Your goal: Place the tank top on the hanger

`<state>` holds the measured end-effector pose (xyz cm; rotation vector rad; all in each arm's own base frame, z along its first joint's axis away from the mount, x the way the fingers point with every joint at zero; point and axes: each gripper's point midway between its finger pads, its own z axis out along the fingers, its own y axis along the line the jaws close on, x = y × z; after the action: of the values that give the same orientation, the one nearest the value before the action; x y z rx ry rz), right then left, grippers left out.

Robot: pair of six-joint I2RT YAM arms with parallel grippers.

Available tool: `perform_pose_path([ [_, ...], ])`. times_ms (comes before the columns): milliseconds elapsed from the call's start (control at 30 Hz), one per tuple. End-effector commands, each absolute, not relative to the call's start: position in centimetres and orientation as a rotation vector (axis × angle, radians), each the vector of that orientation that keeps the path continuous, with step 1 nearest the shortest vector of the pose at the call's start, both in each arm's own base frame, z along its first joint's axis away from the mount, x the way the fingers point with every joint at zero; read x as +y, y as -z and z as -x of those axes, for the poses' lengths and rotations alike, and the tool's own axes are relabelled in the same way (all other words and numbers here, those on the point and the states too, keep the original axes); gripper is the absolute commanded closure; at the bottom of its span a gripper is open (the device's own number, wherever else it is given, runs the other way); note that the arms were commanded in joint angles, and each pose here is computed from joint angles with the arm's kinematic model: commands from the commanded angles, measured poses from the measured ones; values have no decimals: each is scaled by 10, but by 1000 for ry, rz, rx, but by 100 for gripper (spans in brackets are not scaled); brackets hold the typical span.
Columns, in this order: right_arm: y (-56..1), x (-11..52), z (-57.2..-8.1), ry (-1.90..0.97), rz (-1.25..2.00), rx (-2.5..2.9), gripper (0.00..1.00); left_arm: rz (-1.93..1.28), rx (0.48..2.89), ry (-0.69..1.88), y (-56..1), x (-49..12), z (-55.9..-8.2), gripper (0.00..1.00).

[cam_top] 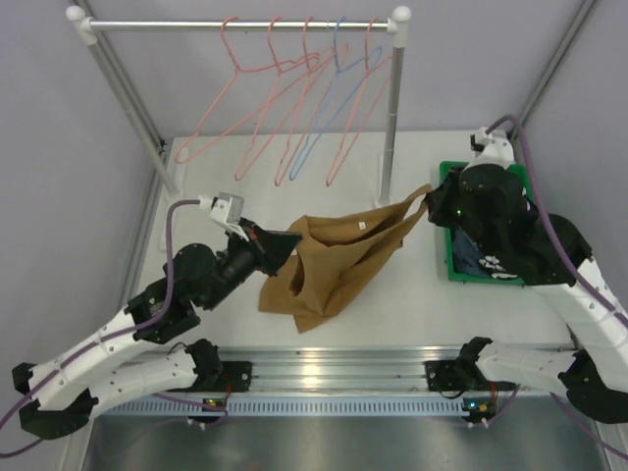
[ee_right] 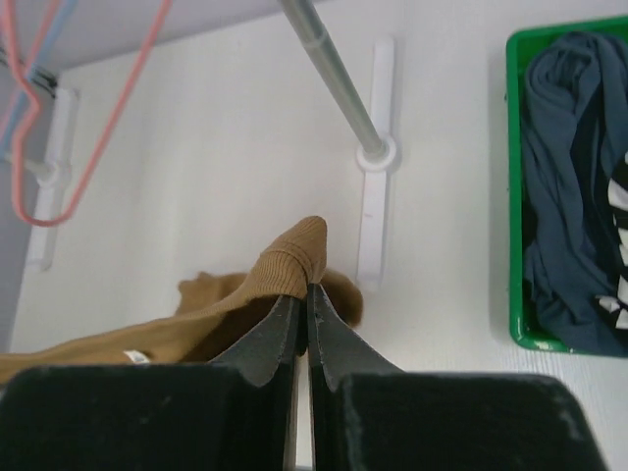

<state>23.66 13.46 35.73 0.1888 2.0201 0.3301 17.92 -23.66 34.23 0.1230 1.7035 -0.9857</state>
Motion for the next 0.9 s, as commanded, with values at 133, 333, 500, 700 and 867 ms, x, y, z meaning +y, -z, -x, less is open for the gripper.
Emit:
perform_pose_path([
  [133,-468,114,-240,-309,-137,1815,100,-191,1504,1019,-446,-219,-167,100],
  [333,-519,121,-241,-380,-104,1724,100,-187,1423,1001,-494,-212,-168,100],
  [500,-502,137,-251,-373,-64,1780,100,-171,1458,978,-488,-211,-172,100],
  [700,-382,156,-249,-359,-59,2006,100,-118,1619,1027,-410,-225,-172,100],
  [867,-253,160,-219,-411,-121,2230,100,-85,1815,1062,-298,-243,-168,100],
])
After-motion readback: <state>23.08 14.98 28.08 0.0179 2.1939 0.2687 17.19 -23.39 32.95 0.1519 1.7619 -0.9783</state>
